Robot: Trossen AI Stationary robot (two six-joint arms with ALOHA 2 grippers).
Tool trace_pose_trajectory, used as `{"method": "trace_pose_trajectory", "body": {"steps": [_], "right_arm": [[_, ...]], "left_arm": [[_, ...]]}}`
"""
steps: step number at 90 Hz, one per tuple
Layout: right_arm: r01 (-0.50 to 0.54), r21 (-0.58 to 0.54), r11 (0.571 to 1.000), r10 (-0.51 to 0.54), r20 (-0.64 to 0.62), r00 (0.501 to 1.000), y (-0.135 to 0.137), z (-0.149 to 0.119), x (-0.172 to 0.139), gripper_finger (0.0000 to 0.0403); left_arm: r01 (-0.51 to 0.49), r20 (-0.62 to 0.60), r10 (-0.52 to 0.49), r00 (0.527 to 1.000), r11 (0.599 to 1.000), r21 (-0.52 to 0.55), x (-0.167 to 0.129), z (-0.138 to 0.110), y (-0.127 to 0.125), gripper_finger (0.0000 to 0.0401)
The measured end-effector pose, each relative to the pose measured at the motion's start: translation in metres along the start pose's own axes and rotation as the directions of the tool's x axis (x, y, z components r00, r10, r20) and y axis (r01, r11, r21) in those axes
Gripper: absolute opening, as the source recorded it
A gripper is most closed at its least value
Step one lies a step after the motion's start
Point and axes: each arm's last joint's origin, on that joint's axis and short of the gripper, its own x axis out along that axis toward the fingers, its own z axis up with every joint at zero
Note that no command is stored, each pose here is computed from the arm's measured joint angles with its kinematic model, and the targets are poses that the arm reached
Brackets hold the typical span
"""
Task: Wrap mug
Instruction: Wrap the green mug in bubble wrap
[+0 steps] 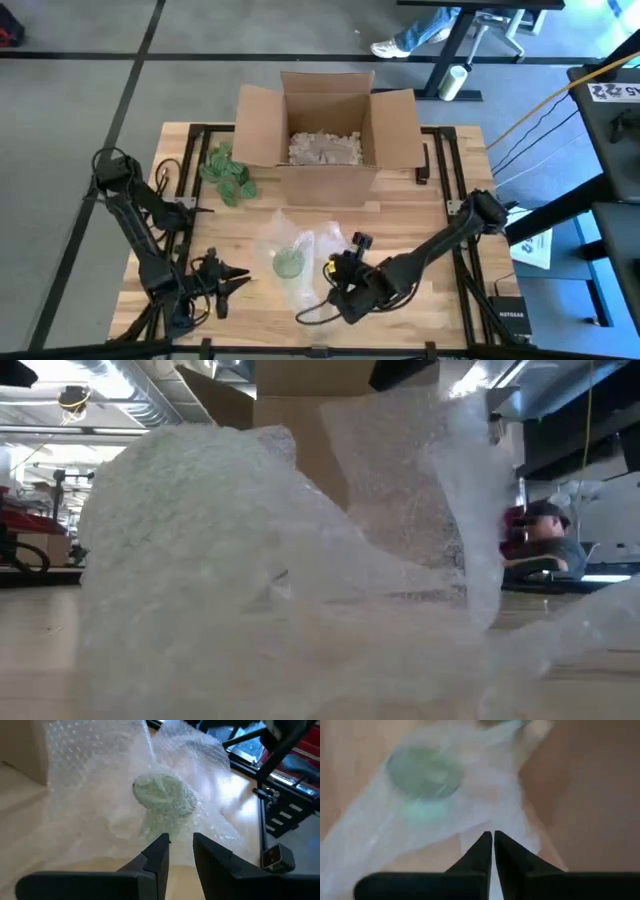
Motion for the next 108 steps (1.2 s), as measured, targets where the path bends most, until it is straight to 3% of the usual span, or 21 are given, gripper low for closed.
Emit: {"method": "trace_pose_trajectory", "body": {"steps": [9, 19, 29, 46, 68, 81, 95, 108], "right_arm": [[0.045, 0.107, 0.993, -0.053, 0.073, 0.996, -0.002, 0.003, -0.002, 0.0001], [0.016, 0.156, 0.988, -0.032, 0.098, 0.995, 0.0, 0.007, -0.003, 0.0], [-0.039, 0.089, 0.995, 0.032, 0.084, 0.996, 0.004, 0.01, -0.004, 0.0002], [-0.28, -0.05, 0.959, 0.281, 0.01, 0.96, 0.009, 0.022, -0.016, 0.0017], [-0.37, -0.158, 0.916, 0.378, 0.028, 0.925, 0.007, 0.048, -0.036, 0.0091], [-0.36, -0.221, 0.906, 0.366, -0.017, 0.931, 0.003, 0.047, -0.038, 0.0149], [-0.361, -0.193, 0.912, 0.346, -0.109, 0.932, 0.002, 0.039, -0.031, 0.019], [-0.346, -0.17, 0.923, 0.329, -0.123, 0.936, 0.004, 0.036, -0.024, 0.0199]], "left_arm": [[0.006, -0.001, -0.006, 1.0, 1.0, 0.013, 0.0, -0.002, -0.001, 0.007], [0.018, -0.003, -0.018, 1.0, 0.999, 0.027, -0.001, -0.003, -0.003, 0.007], [0.031, -0.006, -0.031, 0.999, 0.999, 0.044, -0.004, -0.004, -0.004, 0.007], [0.043, -0.011, -0.042, 0.999, 0.998, 0.051, -0.007, -0.006, -0.004, 0.007], [0.043, -0.011, -0.042, 0.999, 0.998, 0.049, -0.007, -0.006, -0.005, 0.007], [0.042, -0.011, -0.042, 0.999, 0.998, 0.046, -0.007, -0.006, -0.005, 0.007], [0.042, -0.01, -0.042, 0.999, 0.998, 0.047, -0.007, -0.006, -0.004, 0.007], [0.042, -0.009, -0.042, 0.999, 0.998, 0.047, -0.007, -0.005, -0.005, 0.007]]}}
